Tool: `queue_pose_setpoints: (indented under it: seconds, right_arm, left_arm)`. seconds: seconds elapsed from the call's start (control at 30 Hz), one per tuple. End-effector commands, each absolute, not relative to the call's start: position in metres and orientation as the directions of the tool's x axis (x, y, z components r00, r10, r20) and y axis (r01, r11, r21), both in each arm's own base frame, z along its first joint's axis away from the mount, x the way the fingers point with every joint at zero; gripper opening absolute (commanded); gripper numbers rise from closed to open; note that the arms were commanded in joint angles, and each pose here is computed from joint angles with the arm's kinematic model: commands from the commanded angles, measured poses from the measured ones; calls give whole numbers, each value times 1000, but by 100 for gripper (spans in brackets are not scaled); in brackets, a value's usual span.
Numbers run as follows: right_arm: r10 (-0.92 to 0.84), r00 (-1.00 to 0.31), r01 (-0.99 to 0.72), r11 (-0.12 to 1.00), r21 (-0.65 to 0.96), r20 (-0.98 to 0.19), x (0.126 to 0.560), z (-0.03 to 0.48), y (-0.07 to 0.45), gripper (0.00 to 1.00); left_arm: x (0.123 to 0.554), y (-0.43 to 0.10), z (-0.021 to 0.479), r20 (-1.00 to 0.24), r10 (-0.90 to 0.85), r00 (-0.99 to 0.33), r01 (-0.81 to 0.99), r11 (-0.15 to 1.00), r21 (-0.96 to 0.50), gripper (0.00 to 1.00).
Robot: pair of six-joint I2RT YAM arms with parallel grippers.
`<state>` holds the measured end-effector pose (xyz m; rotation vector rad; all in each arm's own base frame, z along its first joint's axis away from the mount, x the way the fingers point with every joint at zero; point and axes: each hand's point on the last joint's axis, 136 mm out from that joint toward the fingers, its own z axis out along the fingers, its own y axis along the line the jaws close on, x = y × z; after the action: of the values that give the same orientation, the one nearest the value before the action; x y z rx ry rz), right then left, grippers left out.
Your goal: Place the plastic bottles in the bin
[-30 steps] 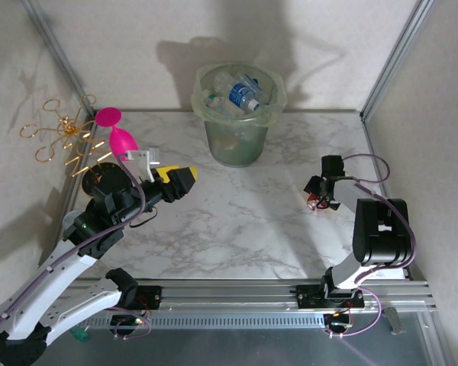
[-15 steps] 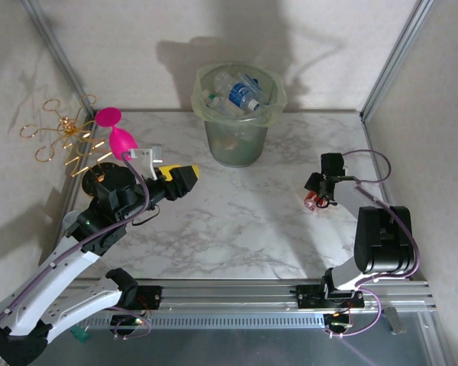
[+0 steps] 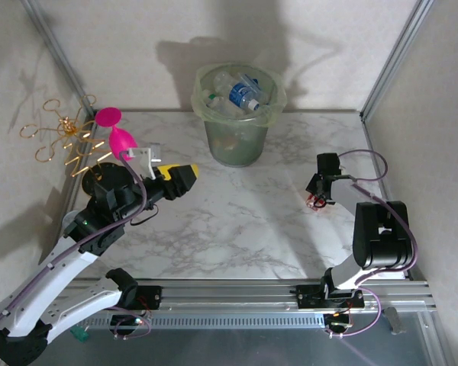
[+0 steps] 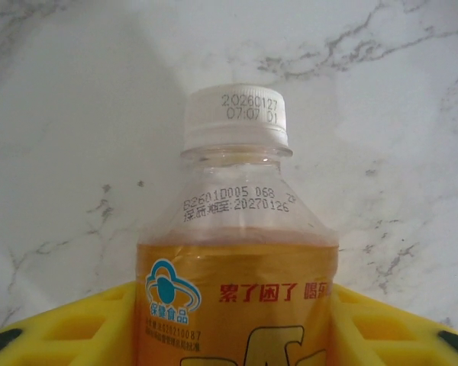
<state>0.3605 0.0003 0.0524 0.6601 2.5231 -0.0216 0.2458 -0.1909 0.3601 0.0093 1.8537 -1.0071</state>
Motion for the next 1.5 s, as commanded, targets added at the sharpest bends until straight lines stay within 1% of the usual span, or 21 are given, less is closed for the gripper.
queue_pose_setpoints:
  seconds: [0.0,0.07,0.13,0.17,0.23,0.33,0.43,0.6,0.7,0.77,0.9,0.93,1.07,1.2,1.47]
  right_arm:
    - [425,-668,420,893,161,-611,381,113,7,43]
    - [400,-626,370,908,196,-670,389,148,17,40]
    - [373,-565,285,925,250,-736,399,196,33,40]
    - [356,-537,235,934,270,-765,403,219,42,40]
    - [297,-470,74,952,298,-831,412,274,73,40]
    - [191,-352,-109,964,243,-916,417,344,115,40]
    - [91,-261,-253,954,159,-961,424,395,153,42]
    - [-93,-147,-390,920,-29,-985,443,434,213,44]
    - [-184,-75,-453,882,-131,-980,451,446,249,44]
    - [-246,-52,-467,863,-194,-968,461,444,267,44]
    - [-337,-60,-443,853,-277,-940,489,429,289,44]
    - [-352,-60,-414,861,-297,-934,495,428,289,44]
    - [-358,-71,-177,923,-341,-931,525,437,262,43]
    - [-381,-62,-125,920,-372,-922,546,436,259,43]
    - [-424,-83,-85,905,-418,-902,572,416,249,43]
  left_arm:
    - [243,-188,386,-784,-405,-470,443,660,-607,76]
    - [245,-187,392,-794,-399,-458,446,670,-593,76]
    - [247,-184,398,-810,-388,-440,440,693,-571,76]
    - [249,-182,399,-816,-383,-434,435,704,-562,77]
    - [252,-180,403,-826,-379,-418,426,721,-547,77]
    - [259,-175,411,-839,-380,-389,400,750,-526,77]
    - [266,-164,417,-841,-404,-361,344,780,-523,77]
    - [271,-156,417,-825,-437,-358,283,792,-541,76]
    - [272,-151,415,-822,-448,-352,253,800,-545,76]
    - [272,-148,413,-820,-454,-348,238,803,-546,76]
    - [273,-145,413,-818,-459,-346,225,806,-547,76]
    - [273,-145,412,-819,-457,-348,224,808,-546,76]
    - [274,-144,409,-820,-451,-352,215,814,-540,77]
    - [278,-146,405,-820,-443,-362,215,816,-536,77]
    - [284,-148,399,-825,-429,-369,207,827,-523,77]
